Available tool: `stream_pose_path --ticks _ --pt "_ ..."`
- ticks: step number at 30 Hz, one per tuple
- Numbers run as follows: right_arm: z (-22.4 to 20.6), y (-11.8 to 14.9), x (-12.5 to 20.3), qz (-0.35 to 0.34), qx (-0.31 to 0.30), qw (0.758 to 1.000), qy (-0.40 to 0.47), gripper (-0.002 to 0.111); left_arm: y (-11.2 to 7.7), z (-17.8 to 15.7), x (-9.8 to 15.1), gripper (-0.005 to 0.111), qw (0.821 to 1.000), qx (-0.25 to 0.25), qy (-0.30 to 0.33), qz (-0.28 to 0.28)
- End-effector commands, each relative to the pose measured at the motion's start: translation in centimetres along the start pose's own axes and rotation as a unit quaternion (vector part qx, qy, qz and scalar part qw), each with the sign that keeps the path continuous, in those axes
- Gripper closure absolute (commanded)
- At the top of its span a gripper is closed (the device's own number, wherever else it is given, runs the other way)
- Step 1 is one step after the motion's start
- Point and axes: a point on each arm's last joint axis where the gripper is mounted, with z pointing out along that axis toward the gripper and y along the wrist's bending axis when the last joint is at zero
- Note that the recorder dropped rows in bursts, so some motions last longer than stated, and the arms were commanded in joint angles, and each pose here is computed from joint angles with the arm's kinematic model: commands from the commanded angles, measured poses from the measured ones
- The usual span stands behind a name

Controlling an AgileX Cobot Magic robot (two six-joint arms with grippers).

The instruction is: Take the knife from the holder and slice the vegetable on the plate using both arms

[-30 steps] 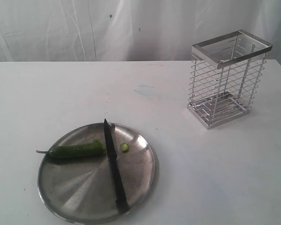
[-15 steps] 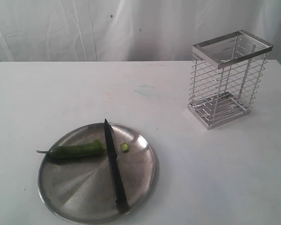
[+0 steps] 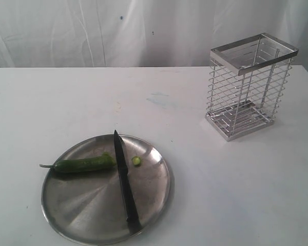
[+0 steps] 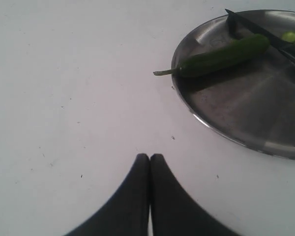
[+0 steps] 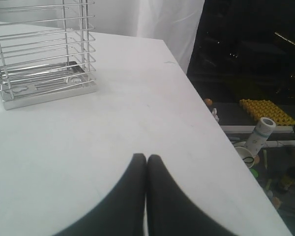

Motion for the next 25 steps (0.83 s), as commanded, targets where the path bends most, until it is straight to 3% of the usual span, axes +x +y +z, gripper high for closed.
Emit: stream_pose_path --ticks 1,25 --pt "0.02 -0.02 0.04 -0.002 0.002 1.0 0.0 0.108 -0.14 0.02 0.2 0.107 1.0 0.008 0.005 -0.008" --pt "0.02 -0.01 0.04 -0.001 0.002 1.0 0.0 0.108 -0.24 0.01 0.18 0.107 1.0 0.017 0.004 -0.004"
